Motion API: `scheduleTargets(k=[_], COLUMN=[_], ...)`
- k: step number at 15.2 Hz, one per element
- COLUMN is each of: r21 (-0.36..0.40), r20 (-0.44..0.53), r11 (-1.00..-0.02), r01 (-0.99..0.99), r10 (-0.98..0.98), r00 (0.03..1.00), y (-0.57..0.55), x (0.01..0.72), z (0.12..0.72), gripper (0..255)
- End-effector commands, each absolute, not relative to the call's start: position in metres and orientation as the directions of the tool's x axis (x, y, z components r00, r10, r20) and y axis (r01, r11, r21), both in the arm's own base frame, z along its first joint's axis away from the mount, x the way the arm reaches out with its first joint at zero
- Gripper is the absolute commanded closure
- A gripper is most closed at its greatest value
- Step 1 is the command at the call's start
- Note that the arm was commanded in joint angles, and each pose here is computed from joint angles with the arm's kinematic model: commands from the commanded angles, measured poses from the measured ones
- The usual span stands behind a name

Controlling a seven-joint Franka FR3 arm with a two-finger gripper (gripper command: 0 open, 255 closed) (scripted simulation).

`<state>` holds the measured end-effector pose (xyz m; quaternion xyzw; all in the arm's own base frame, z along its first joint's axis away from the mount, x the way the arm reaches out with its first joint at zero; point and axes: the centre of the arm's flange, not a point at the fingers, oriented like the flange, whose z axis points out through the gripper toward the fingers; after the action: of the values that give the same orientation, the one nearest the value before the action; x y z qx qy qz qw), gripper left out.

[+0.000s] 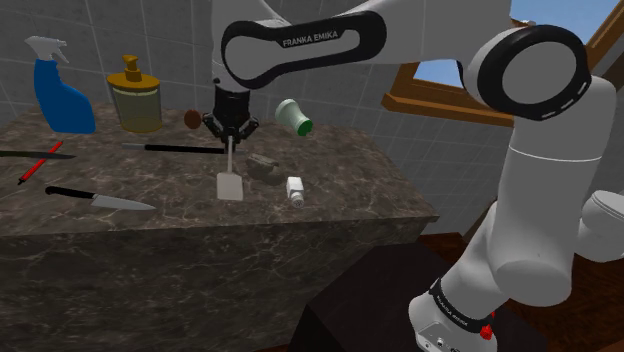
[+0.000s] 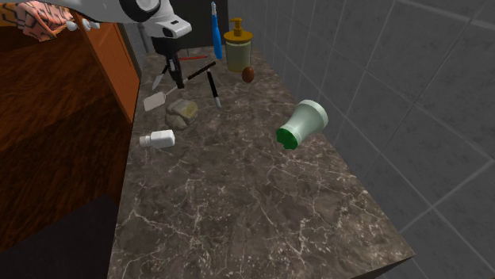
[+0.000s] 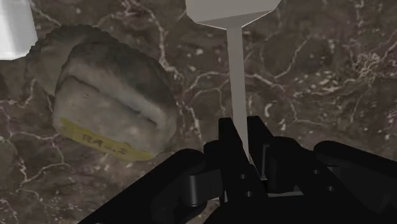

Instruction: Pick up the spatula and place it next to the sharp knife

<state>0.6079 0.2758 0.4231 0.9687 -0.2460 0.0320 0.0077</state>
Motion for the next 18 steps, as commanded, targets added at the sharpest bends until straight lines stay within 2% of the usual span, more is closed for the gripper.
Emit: scheduleTargets(k=[1,7,18], r21=[-0.001,-0.001,-0.001], r20=[0.066,0.066,0.066], r11=[-0.878,-0.878,-0.878], r01=[-0.478,-0.478,-0.478], r10=[-0.477,-0.477,-0.477], r00=[0.876,0.876,0.876], y=[0.3,0.375,0.375], x=[0.607,0.604,0.604], z=[0.424,0.424,0.366], gripper=[255,255,255])
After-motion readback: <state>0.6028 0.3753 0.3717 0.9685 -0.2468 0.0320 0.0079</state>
